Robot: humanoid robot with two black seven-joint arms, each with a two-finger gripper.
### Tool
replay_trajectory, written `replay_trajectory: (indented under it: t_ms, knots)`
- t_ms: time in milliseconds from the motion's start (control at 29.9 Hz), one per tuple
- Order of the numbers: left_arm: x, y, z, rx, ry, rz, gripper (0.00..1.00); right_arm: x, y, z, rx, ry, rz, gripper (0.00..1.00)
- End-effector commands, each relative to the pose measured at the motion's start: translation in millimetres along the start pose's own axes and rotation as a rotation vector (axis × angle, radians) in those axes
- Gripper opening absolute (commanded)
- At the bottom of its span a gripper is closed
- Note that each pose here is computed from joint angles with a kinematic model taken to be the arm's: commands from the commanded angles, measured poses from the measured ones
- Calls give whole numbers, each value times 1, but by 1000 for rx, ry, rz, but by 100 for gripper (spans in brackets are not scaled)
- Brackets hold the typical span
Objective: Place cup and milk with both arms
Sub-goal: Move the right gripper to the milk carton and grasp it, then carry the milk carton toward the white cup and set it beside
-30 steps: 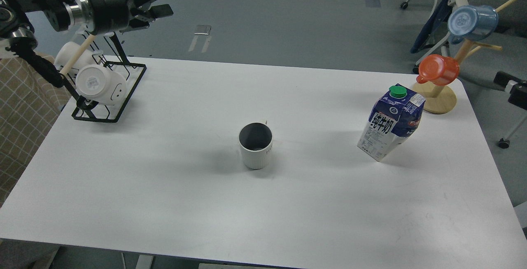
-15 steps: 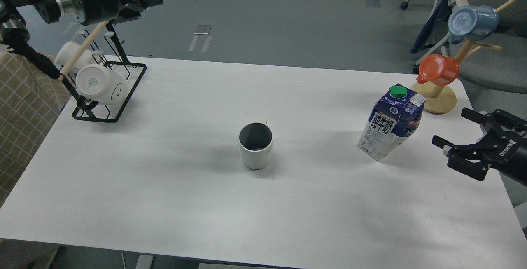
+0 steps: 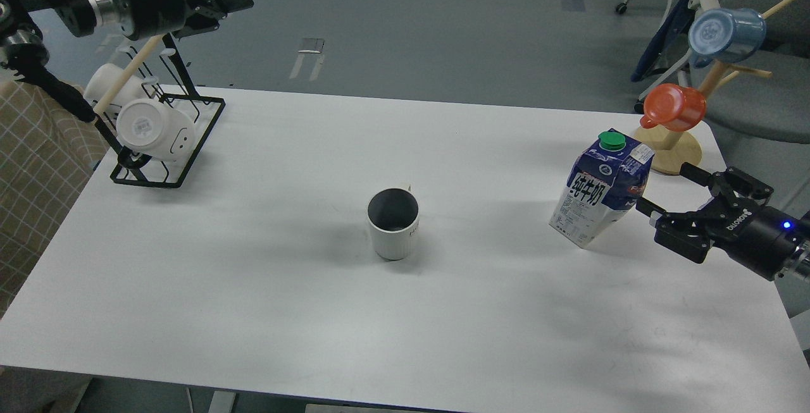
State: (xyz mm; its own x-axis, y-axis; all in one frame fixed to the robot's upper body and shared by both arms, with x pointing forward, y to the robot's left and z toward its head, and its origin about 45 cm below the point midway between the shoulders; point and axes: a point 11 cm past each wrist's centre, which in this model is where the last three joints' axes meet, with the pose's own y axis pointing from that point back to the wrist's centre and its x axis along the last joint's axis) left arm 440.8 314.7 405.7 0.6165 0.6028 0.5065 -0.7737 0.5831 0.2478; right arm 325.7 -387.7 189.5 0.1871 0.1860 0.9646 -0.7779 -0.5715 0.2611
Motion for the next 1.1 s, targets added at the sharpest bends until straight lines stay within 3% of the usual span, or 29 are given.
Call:
replay_trajectory:
  t_ms: [0, 469, 569, 602, 636, 837, 1071]
  knots:
    - [-1, 0, -1, 2, -1, -2, 98, -6, -11, 0, -15, -19, 14, 95]
    - [-1, -1, -1, 4, -3, -3, 98, -19, -37, -19, 8, -75, 40, 79]
    - [-1, -1, -2, 5, -3, -4, 98, -21, -37, -17, -2, -73, 35, 51]
    - [-2, -1, -2, 6, -2, -4, 98, -22, -36, -16, -4, -72, 31, 30]
    - [-2, -1, -2, 5, -2, -4, 98, -22, -36, -16, -5, -72, 31, 23]
    - [-3, 0, -6, 13, 3, -4, 98, -24, -36, -15, -9, -74, 29, 8]
    - [-3, 0, -7, 12, 2, -6, 98, -11, -53, -33, 37, -104, 87, 5]
